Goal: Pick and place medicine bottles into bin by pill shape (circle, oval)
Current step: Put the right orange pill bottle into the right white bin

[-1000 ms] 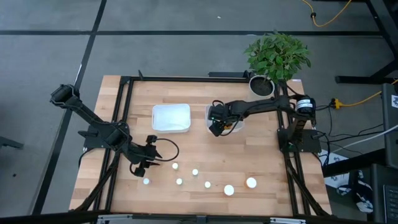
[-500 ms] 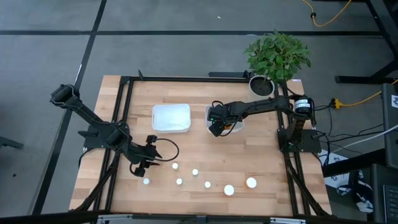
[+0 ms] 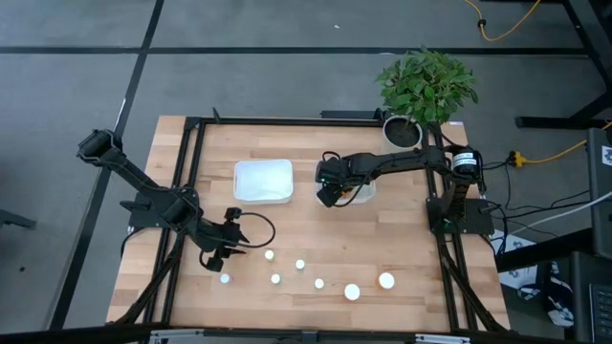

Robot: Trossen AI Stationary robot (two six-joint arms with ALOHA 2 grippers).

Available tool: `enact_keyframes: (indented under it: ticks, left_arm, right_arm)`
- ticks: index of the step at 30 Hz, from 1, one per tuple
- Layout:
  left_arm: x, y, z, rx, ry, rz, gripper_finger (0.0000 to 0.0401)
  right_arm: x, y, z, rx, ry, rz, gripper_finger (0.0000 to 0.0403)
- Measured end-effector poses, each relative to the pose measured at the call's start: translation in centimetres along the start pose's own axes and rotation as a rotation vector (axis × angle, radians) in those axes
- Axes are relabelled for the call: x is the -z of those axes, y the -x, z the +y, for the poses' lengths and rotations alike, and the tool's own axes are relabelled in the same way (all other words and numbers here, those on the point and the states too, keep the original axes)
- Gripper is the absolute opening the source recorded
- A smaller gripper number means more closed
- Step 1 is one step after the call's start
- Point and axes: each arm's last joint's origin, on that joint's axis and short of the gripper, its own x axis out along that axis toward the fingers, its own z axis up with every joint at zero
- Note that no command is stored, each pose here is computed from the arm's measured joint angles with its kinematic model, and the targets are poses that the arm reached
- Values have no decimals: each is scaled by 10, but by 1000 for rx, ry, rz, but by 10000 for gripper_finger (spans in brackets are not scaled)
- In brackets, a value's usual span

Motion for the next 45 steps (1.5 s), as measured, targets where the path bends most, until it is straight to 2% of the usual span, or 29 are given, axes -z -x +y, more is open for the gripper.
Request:
enact_keyframes:
  ticks: [4, 8, 13, 15, 21, 25, 30, 34, 40, 45]
  left_arm:
    - [0, 0, 0, 0, 0, 0, 140]
    - [0, 0, 0, 0, 0, 0, 140]
    - [0, 0, 0, 0, 0, 0, 141]
    - [0, 0, 0, 0, 3, 0, 141]
    - [0, 0, 0, 1, 10, -3, 141]
    - [-1, 0, 0, 4, 13, -11, 141]
    - [-1, 0, 0, 4, 14, -11, 141]
    - [-1, 0, -1, 5, 15, -15, 141]
    - [-2, 0, -1, 5, 16, -15, 141]
    - [-2, 0, -1, 5, 16, -15, 141]
  right_arm:
    - [-2, 15, 7, 16, 13, 10, 190]
    - [-2, 39, 22, 67, 77, -51, 189]
    - [6, 73, 38, 180, 151, -171, 188]
    - [14, 89, 41, 221, 146, -232, 187]
    - [68, 135, 46, 320, 47, -404, 187]
    - [113, 152, 49, 314, -63, -586, 187]
    - [162, 140, 54, 186, -211, -843, 187]
    - [188, 113, 54, 39, -277, -1039, 187]
    - [212, 63, 48, -42, -282, -1061, 187]
    - [222, 38, 37, -58, -281, -1047, 187]
